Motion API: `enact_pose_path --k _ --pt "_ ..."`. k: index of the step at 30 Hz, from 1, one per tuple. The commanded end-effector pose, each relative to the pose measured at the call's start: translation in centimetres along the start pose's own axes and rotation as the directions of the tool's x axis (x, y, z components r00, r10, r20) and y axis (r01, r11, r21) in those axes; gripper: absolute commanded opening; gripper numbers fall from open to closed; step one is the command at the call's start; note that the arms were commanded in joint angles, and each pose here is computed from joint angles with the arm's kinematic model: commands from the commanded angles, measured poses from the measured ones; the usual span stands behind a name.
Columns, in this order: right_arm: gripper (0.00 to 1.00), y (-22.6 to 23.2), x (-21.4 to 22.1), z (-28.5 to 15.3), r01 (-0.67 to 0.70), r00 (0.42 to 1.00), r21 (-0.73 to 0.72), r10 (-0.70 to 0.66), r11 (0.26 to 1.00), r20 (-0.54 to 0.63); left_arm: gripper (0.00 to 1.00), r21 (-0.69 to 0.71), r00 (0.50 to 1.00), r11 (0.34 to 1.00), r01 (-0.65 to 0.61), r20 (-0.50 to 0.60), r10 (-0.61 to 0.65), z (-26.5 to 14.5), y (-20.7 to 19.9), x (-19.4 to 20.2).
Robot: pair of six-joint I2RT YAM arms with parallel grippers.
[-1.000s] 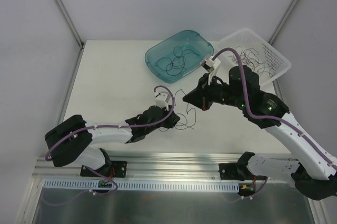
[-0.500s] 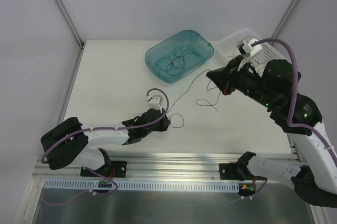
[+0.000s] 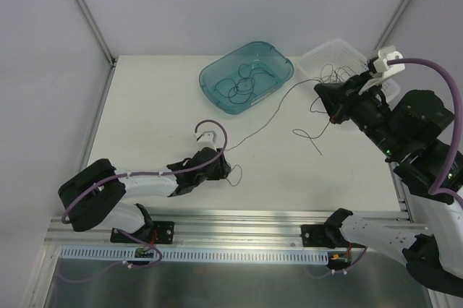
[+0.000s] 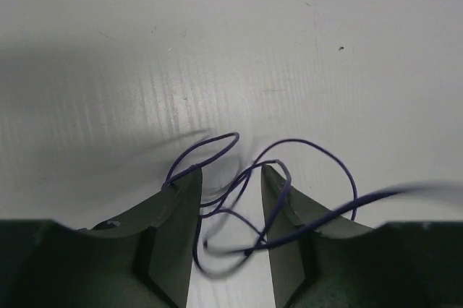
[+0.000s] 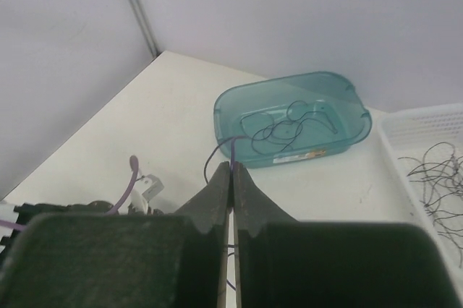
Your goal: Untangle the cables
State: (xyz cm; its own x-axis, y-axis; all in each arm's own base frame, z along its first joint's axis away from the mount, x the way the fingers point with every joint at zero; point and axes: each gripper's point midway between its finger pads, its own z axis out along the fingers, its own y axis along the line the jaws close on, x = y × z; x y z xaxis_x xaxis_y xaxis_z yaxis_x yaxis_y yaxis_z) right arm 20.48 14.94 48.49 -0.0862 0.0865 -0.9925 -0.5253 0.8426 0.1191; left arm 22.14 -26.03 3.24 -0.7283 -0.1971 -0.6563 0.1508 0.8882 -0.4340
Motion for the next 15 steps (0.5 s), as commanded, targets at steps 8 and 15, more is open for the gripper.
enact_pose_path --k 8,15 --pt "0.01 -2.9 -4.0 -1.4 0.037 0.991 0.152 -0.055 0.988 0.12 0.44 -0.085 0.996 0.994 0.075 0.061 -0.07 -1.8 4.7 -1.6" --pt "0.01 -0.3 1.0 1.8 0.064 0.997 0.005 -0.064 0.998 -0.038 0.78 0.039 0.99 0.999 0.019 0.141 -0.024 -4.3 3.1 -4.6"
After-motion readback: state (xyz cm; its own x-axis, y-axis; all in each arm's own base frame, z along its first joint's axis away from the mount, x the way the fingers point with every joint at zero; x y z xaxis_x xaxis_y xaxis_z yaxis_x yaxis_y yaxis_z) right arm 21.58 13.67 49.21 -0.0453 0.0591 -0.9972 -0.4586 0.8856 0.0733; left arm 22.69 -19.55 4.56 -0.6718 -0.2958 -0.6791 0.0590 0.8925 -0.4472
